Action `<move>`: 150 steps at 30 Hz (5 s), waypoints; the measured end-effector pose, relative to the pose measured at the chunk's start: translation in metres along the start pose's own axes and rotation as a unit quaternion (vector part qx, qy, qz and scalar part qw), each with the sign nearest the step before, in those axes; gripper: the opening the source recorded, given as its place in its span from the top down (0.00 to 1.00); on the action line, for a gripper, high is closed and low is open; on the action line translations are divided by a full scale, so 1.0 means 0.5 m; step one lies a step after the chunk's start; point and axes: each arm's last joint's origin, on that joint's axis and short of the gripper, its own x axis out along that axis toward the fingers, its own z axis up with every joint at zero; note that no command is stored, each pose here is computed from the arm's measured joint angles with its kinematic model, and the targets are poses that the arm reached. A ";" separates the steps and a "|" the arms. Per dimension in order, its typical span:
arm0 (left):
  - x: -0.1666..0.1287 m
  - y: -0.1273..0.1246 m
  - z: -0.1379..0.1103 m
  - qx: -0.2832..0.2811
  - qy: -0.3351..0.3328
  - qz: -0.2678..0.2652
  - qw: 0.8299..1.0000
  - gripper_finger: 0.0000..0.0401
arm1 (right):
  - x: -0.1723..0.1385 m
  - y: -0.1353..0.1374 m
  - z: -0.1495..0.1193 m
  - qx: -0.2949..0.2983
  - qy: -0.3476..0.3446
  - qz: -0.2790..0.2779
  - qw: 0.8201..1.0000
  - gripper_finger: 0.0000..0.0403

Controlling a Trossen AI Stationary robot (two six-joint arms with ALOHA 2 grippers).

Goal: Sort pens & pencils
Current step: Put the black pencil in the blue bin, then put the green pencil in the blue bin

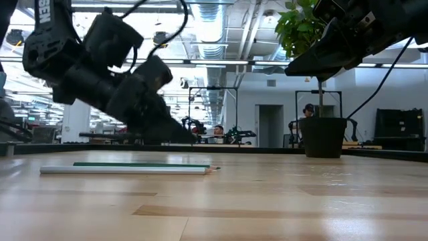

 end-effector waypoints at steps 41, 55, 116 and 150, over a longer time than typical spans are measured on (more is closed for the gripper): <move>-0.139 -0.031 0.223 0.070 -0.044 -0.050 0.995 0.97 | 0.000 -0.001 0.000 0.000 0.000 -0.001 1.000 0.72; -0.167 -0.129 0.184 0.088 0.026 -0.225 0.970 0.97 | 0.000 0.000 0.000 0.004 0.000 0.000 1.000 0.72; -0.333 -0.331 -0.009 0.115 0.053 -0.222 0.967 0.97 | -0.001 0.002 0.024 0.034 -0.061 0.009 0.998 0.72; -0.328 -0.317 -0.026 0.085 0.076 -0.151 0.982 0.79 | -0.001 0.003 0.024 0.042 -0.060 0.010 0.997 0.72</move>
